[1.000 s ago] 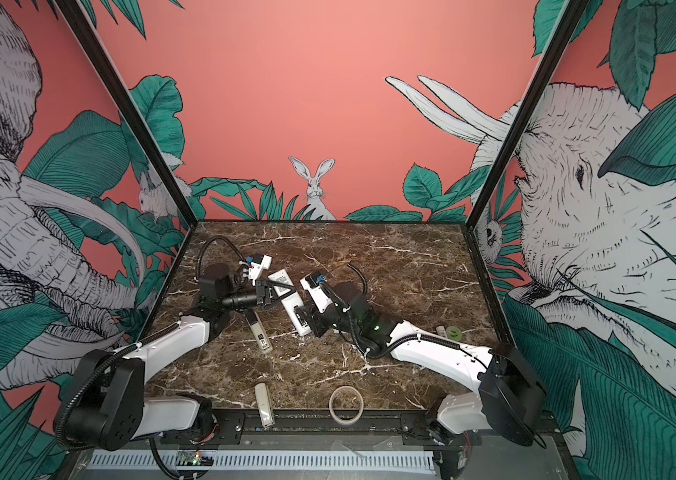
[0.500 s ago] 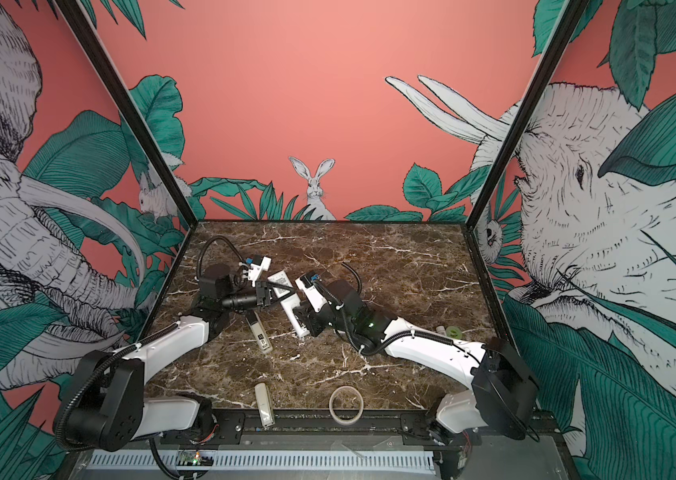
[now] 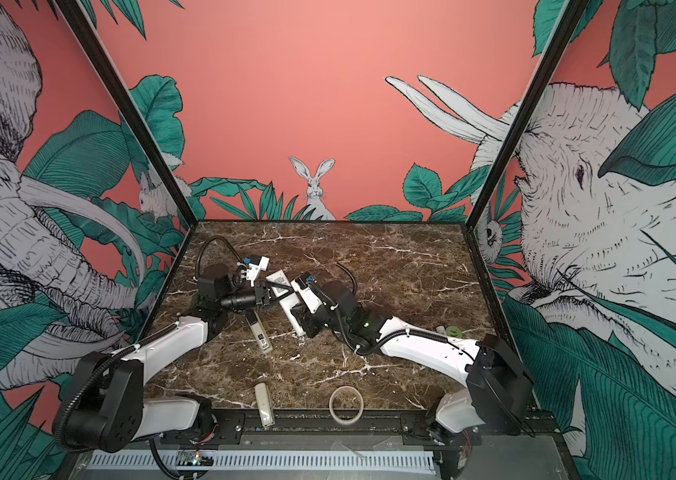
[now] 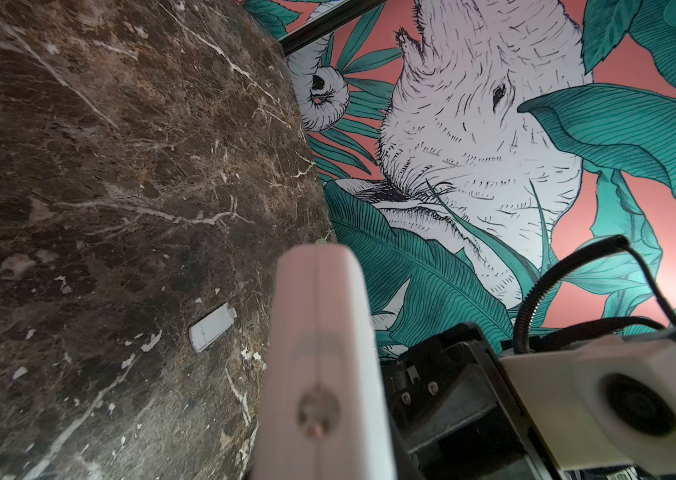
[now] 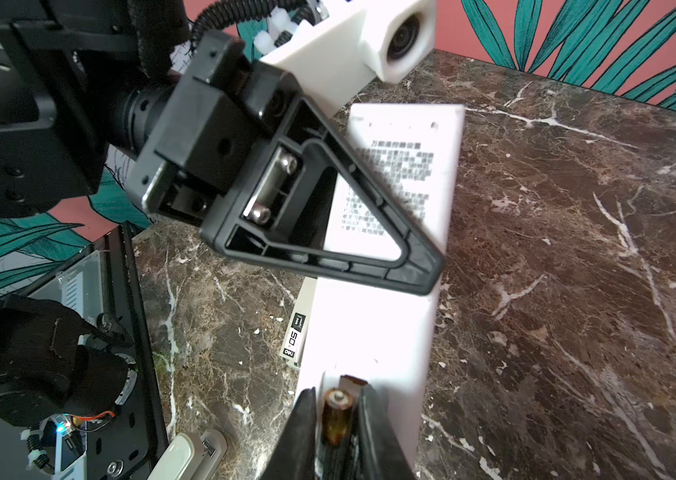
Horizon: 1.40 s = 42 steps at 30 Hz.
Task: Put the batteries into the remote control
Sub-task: 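Align the held AA battery over the empty slot beside the first battery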
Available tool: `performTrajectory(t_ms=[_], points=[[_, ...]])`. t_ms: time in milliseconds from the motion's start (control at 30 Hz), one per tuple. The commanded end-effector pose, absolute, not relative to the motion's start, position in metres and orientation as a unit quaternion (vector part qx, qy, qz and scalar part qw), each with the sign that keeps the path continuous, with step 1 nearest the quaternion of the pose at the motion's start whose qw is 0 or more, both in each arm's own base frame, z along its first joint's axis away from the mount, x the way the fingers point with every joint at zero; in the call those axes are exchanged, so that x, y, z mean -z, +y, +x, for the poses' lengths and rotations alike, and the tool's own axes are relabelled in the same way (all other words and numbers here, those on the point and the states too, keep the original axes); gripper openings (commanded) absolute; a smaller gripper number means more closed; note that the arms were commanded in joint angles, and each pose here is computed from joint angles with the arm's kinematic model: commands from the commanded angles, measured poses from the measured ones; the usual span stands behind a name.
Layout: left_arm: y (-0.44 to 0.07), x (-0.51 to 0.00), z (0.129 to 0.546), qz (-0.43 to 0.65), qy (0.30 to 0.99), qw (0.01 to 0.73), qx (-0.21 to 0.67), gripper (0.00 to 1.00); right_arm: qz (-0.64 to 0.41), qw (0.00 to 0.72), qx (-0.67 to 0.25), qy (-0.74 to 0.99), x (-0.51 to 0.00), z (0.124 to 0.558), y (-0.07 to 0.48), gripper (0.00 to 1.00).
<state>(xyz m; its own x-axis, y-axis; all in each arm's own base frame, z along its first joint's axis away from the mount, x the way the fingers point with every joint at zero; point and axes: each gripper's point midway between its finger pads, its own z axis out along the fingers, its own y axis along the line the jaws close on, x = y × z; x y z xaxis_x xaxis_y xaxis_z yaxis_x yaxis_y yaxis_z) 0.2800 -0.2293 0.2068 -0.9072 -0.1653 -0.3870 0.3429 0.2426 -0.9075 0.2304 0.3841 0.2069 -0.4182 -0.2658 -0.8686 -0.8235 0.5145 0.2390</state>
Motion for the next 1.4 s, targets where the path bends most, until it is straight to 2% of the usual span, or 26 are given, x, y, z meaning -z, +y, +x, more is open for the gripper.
performTrajectory(t_ms=[0, 167, 300, 533, 1067, 1367], points=[[-0.229, -0.231, 0.275, 0.087, 0.742, 0.231, 0.624, 0.0, -0.36, 0.403, -0.326, 0.776, -0.199, 0.23, 0.385, 0.15], [-0.228, -0.232, 0.275, 0.086, 0.74, 0.231, 0.626, 0.0, -0.356, 0.403, -0.32, 0.78, -0.194, 0.231, 0.383, 0.15], [-0.228, -0.232, 0.275, 0.087, 0.74, 0.231, 0.626, 0.0, -0.353, 0.406, -0.319, 0.78, -0.196, 0.231, 0.382, 0.21], [-0.228, -0.23, 0.275, 0.085, 0.741, 0.23, 0.625, 0.0, -0.353, 0.416, -0.32, 0.775, -0.205, 0.232, 0.381, 0.25], [-0.227, -0.224, 0.277, 0.08, 0.745, 0.228, 0.621, 0.0, -0.348, 0.428, -0.31, 0.774, -0.211, 0.233, 0.374, 0.24], [-0.227, -0.224, 0.278, 0.079, 0.746, 0.228, 0.62, 0.0, -0.354, 0.423, -0.314, 0.773, -0.21, 0.233, 0.379, 0.17]])
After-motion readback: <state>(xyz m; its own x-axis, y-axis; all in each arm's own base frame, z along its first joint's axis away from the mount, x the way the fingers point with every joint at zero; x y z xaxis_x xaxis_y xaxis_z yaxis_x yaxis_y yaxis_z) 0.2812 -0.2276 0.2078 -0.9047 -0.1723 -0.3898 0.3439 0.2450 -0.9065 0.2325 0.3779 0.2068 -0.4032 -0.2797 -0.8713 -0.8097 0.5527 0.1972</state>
